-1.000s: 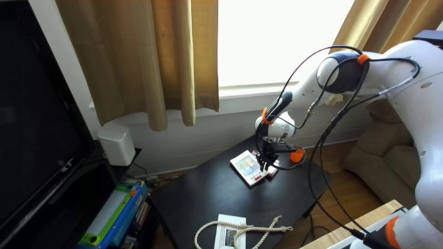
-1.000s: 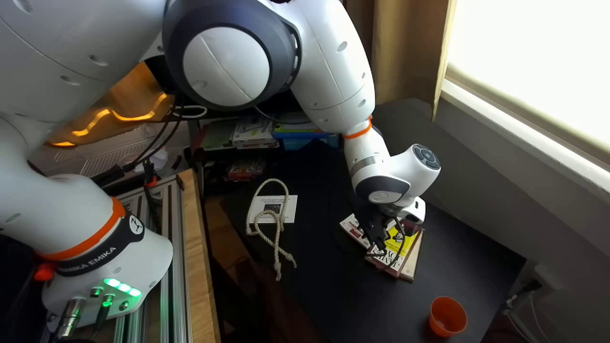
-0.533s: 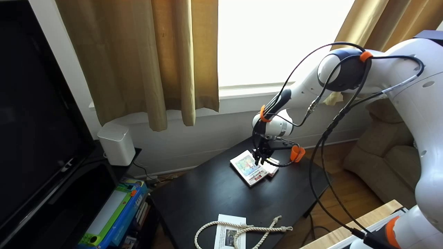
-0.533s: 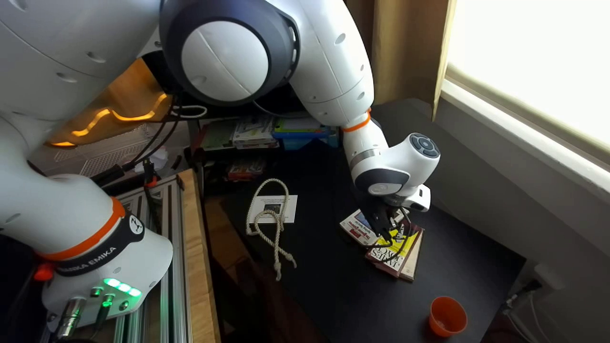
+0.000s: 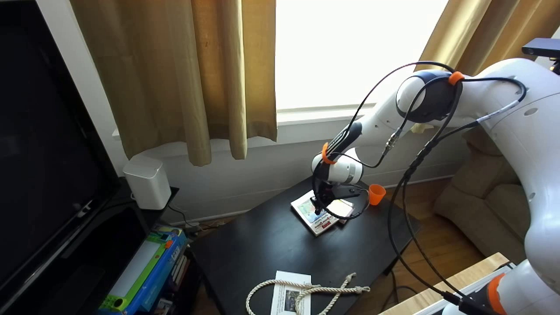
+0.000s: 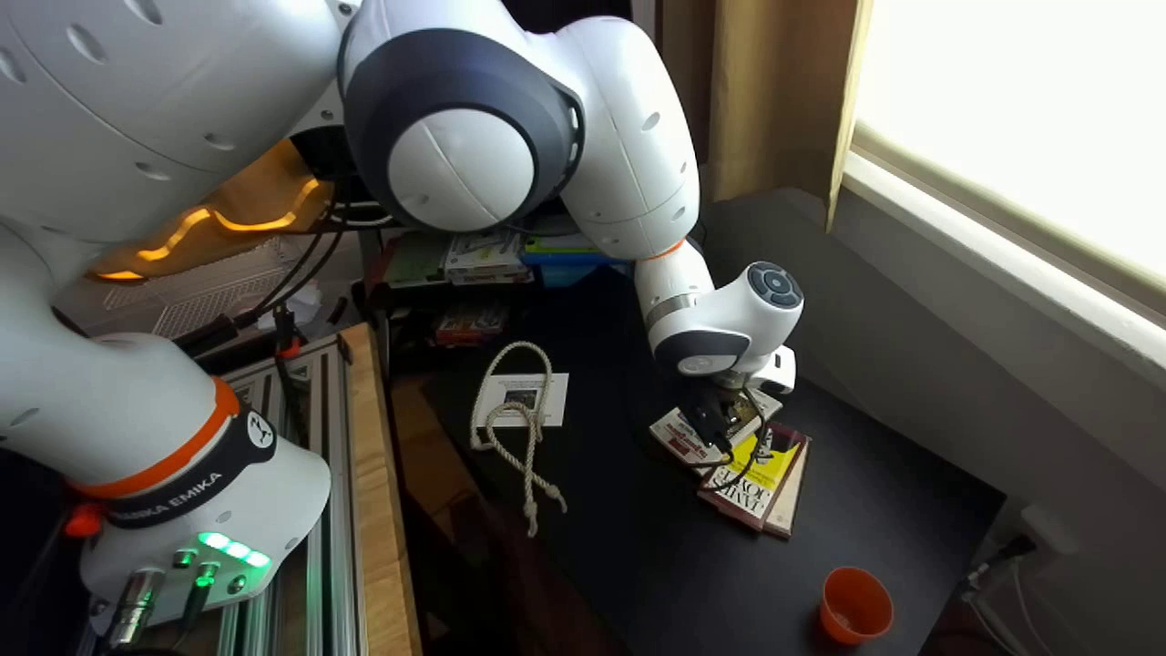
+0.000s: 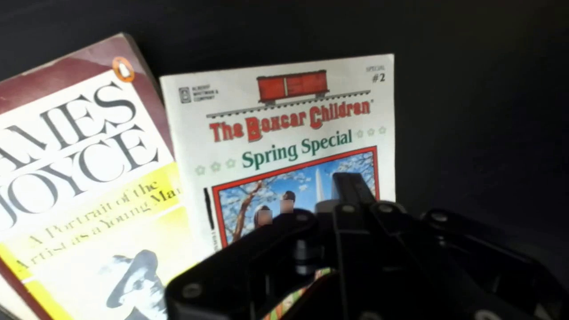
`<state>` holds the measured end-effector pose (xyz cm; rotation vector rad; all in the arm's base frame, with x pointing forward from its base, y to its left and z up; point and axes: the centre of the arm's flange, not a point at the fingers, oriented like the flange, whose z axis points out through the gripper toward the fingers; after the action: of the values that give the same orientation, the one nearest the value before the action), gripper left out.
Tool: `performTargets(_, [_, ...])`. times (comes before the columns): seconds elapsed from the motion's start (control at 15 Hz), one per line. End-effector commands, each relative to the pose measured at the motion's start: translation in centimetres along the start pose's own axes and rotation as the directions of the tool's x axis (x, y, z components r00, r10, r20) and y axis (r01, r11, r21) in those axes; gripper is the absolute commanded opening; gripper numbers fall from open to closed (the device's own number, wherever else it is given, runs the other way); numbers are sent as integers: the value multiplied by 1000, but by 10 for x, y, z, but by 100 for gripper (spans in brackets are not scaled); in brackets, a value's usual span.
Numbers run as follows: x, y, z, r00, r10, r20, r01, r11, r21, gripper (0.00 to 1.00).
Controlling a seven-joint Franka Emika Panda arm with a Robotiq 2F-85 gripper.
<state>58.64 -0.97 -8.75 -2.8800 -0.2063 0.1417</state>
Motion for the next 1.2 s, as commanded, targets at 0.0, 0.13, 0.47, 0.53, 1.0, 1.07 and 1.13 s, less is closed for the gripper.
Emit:
performTargets(0.0, [-4, -2, 31, 999, -51, 18, 51, 999, 3, 0])
performTargets(0.13, [-9, -4, 43, 996, -75, 41, 75, 997, 0, 0])
performTargets(0.47, [-17, -10, 63, 989, -106, 102, 105, 994, 7, 0])
performTargets(0.53, [-17, -12, 63, 987, -112, 115, 112, 994, 14, 0])
performTargets(1.0, [-39, -33, 68, 949, -190, 253, 173, 981, 89, 0])
performTargets(1.07, [-42, -35, 69, 940, -208, 270, 188, 977, 98, 0])
performTargets(1.13, [-46, -38, 70, 930, -227, 288, 205, 973, 106, 0])
